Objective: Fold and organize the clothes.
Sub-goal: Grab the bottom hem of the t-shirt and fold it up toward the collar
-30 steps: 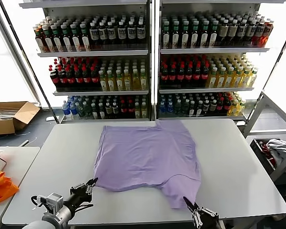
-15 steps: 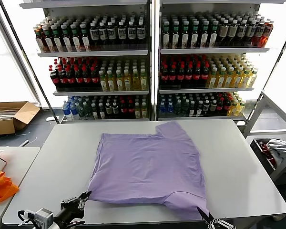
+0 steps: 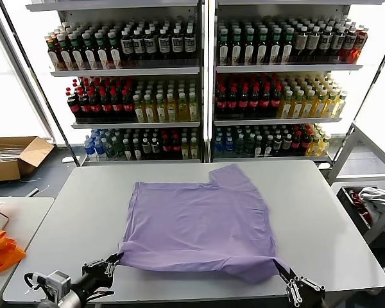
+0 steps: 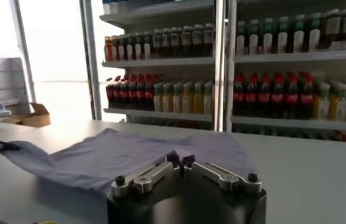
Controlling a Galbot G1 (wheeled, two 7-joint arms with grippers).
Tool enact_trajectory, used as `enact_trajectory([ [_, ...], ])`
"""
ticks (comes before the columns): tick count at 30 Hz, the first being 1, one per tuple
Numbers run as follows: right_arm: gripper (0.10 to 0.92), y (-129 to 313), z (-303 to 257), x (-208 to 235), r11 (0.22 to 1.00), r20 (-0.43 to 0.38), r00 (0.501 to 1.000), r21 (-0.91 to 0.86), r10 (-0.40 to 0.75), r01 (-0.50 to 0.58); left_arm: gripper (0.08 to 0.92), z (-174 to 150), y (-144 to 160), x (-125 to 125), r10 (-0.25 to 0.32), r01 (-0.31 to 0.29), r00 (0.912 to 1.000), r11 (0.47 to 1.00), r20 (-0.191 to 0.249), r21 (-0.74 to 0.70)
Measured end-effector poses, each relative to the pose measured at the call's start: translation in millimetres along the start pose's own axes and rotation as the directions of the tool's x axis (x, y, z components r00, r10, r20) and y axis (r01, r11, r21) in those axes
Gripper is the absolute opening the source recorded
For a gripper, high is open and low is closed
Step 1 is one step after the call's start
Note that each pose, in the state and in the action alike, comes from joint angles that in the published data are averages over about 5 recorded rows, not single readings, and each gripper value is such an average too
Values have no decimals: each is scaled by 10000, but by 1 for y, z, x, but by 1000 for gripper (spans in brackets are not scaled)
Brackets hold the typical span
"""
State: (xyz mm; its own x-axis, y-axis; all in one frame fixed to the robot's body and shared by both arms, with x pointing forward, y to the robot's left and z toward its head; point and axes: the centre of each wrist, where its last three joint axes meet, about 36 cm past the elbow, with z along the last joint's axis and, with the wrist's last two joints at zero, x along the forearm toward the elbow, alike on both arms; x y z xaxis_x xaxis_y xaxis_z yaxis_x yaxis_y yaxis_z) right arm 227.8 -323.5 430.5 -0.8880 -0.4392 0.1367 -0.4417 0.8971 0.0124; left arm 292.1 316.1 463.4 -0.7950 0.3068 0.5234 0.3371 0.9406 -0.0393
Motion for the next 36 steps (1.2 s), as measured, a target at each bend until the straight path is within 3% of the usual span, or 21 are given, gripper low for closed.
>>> enact_trajectory([
  [6, 112, -16, 1, -32, 9998, 141, 9998, 119, -136, 134, 86, -17, 12, -22, 218, -224, 9987, 9997, 450, 120],
  [12, 112, -37, 2, -68, 9996, 240, 9996, 265, -121, 115, 86, -27, 26, -46, 222, -232, 9979, 9996, 610, 156],
  [25, 112, -67, 18, -149, 9995, 7, 9998, 268, 195, -195, 86, -29, 52, -86, 35, -48, 9994, 9993, 354, 363],
  [36, 125, -73, 24, -196, 9976, -521, 9975, 534, 470, -442, 86, -22, 63, -102, -163, 150, 9997, 9972, 170, 737],
])
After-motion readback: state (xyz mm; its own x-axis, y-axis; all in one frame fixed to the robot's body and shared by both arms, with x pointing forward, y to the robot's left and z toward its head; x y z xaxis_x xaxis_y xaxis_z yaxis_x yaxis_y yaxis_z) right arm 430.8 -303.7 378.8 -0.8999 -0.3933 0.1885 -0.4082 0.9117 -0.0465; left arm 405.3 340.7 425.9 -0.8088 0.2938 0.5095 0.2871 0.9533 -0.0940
